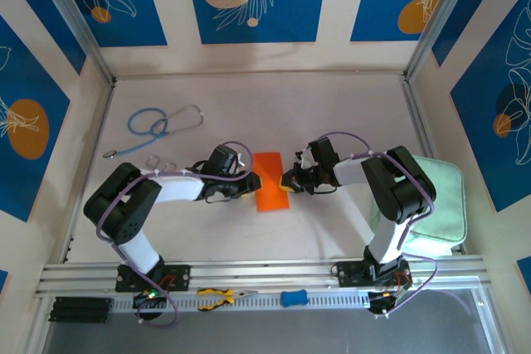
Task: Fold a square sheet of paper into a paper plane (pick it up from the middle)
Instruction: Third fold the triangle at the center of the table.
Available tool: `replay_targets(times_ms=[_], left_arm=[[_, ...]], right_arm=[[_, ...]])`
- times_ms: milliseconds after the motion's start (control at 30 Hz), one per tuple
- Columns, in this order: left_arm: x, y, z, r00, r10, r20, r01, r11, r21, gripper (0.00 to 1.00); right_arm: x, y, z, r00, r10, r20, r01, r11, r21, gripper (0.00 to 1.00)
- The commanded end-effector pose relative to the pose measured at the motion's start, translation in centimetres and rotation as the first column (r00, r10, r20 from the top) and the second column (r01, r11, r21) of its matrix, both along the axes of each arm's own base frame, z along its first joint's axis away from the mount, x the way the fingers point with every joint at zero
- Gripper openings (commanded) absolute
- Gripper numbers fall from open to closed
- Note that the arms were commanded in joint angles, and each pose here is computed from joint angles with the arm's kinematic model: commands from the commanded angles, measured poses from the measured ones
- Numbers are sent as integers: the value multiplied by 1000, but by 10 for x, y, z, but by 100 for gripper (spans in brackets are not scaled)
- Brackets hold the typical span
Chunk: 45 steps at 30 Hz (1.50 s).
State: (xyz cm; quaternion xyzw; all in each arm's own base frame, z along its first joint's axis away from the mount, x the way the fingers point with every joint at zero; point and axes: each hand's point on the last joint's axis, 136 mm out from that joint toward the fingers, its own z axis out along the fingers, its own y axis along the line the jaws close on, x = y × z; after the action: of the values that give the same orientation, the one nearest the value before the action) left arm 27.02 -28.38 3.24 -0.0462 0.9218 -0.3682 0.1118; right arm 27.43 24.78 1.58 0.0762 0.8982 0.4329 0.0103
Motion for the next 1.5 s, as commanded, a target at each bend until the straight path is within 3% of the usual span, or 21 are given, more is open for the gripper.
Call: replay_targets(times_ms=[0,733,1167,1367,1467], left_arm=[[-2,-1,-5,1000,-6,-19,5,1000,-26,40],[0,-2,6,1000,24,7,-23,996,-82,22],[0,-4,7,999,35,7,-34,993,-117,21],[-1,-4,13,999,34,15,-31,991,-127,7],[-1,-2,18,999,40,22,-37,991,-131,4]], right_arm=[[-26,-17,-29,991,-36,-129,24,995,-93,5],[-24,-18,-24,993,-36,-108,26,996,-90,6],[-25,-18,-22,994,-36,-103,27,996,-87,7],[-20,-13,-5,1000,-1,-27,0,1000,-28,11],[-17,-10,12,999,24,40,-24,1000,3,19]])
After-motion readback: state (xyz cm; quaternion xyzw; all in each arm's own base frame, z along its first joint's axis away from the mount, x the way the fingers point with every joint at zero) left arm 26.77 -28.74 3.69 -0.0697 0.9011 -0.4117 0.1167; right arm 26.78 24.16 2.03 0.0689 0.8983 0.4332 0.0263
